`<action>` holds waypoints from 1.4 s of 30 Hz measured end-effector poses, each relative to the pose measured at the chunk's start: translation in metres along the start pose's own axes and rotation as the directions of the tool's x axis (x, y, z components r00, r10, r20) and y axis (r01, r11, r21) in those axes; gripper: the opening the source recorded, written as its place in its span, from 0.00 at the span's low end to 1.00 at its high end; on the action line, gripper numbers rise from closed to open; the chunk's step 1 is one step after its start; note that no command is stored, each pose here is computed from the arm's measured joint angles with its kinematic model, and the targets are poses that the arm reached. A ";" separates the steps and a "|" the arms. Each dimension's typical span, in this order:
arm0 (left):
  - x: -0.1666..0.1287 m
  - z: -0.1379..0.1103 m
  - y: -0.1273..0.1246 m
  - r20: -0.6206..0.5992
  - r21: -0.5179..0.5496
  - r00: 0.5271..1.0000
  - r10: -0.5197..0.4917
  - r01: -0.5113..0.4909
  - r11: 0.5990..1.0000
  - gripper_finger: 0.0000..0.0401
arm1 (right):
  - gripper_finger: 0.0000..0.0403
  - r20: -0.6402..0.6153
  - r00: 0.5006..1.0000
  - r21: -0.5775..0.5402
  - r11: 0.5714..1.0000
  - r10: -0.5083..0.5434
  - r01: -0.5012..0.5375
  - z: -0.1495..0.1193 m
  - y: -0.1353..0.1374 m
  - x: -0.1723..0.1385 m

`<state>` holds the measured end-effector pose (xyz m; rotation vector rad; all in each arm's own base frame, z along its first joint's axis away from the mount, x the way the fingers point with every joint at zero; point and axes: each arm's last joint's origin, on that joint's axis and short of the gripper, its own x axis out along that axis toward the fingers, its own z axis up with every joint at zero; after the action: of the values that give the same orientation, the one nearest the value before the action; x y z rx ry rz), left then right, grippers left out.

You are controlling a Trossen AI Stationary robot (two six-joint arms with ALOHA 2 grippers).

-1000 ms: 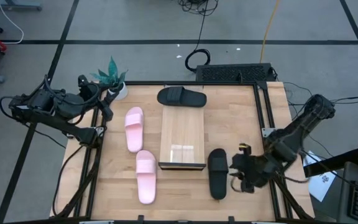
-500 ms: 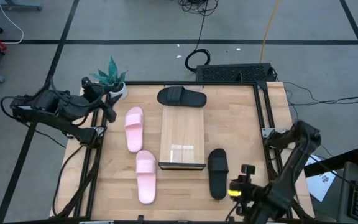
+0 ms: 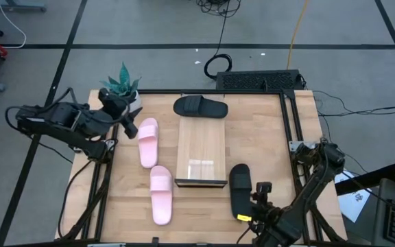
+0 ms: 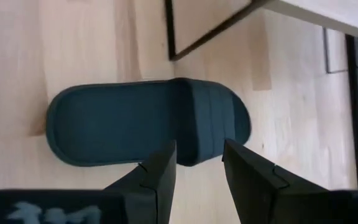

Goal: Pick and place slides into the shelf
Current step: Put the black slide slipper on the shelf

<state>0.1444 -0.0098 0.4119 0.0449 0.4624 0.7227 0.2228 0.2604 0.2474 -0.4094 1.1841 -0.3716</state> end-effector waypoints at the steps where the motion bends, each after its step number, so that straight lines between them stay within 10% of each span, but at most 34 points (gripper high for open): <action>1: 0.000 0.000 0.000 -0.001 0.005 1.000 0.000 0.000 1.000 0.45 | 0.31 0.002 1.000 -0.011 1.000 0.005 -0.005 0.000 0.000 0.000; 25: 0.001 0.000 -0.001 -0.002 0.030 1.000 0.002 -0.002 1.000 0.45 | 0.31 -0.252 0.966 0.029 0.998 0.058 -0.053 -0.020 0.007 0.034; 42: 0.001 0.000 -0.001 -0.002 0.029 1.000 0.004 -0.004 1.000 0.45 | 0.31 -0.083 0.987 -0.139 0.979 0.141 -0.151 -0.007 0.019 0.036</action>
<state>0.1455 -0.0099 0.4114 0.0726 0.4749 0.7199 0.2292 0.2582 0.2068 -0.4343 1.3084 -0.1748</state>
